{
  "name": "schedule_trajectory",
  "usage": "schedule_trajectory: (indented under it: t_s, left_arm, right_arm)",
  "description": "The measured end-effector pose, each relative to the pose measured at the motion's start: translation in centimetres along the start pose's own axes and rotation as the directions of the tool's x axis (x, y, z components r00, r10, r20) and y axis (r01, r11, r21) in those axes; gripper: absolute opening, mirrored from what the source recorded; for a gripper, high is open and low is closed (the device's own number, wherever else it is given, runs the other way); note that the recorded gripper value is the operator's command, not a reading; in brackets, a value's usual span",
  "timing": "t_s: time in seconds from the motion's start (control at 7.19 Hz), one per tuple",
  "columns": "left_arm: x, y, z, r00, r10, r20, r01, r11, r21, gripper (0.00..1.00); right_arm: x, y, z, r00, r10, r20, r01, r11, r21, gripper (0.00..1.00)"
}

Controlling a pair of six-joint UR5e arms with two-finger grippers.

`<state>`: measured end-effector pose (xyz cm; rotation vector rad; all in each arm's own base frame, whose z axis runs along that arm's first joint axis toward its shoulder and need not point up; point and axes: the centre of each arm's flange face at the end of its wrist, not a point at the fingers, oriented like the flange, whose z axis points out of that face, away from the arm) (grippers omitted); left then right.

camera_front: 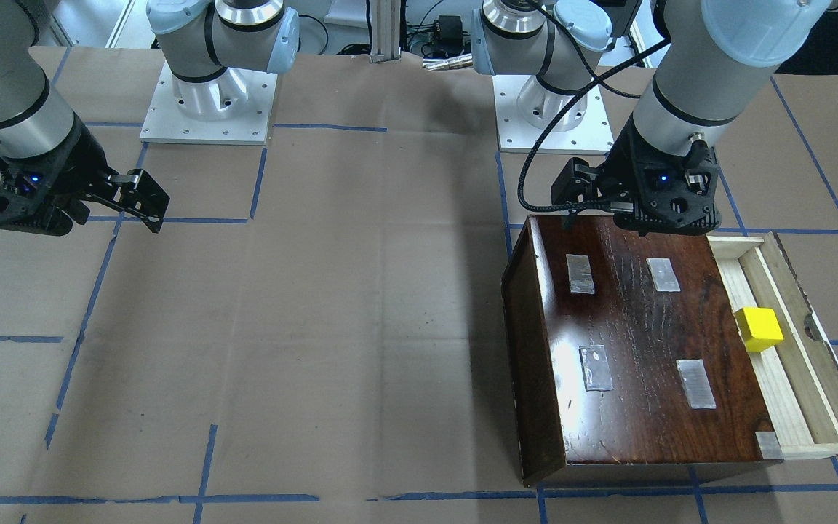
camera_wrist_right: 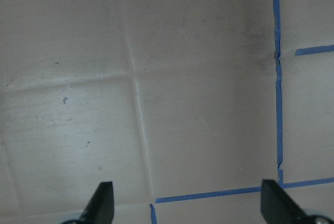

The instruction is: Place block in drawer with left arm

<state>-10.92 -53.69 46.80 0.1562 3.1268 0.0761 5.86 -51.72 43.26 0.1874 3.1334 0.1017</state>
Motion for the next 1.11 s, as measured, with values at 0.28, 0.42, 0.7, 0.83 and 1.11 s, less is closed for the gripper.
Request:
schedule_trajectory:
  t_s: [0.28,0.42,0.7,0.83,1.11]
  left_arm:
    - [0.05,-0.33,0.05,1.000,0.000,-0.004,0.000,1.000,0.000,0.99]
    - [0.05,-0.40,-0.21,1.000,0.000,-0.004,0.000,1.000,0.006,0.99]
    - [0.03,-0.44,-0.25,1.000,-0.001,-0.004,0.001,1.000,0.007,0.99]
    - [0.03,-0.44,-0.15,1.000,-0.002,-0.006,0.002,1.000,0.006,0.99]
    - [0.04,-0.36,0.07,1.000,-0.004,-0.007,0.004,1.000,0.007,0.99]
  right_arm:
    - [0.00,0.00,0.00,1.000,0.000,0.000,0.000,1.000,0.000,1.00]
    - [0.00,0.00,0.00,1.000,0.000,0.000,0.000,1.000,0.000,1.00]
    - [0.00,0.00,0.02,1.000,0.000,0.000,0.000,1.000,0.000,1.00]
    - [0.00,0.00,0.02,1.000,0.000,0.000,0.000,1.000,0.000,1.00]
    - [0.00,-0.01,-0.02,1.000,0.000,0.000,0.000,1.000,0.000,1.00]
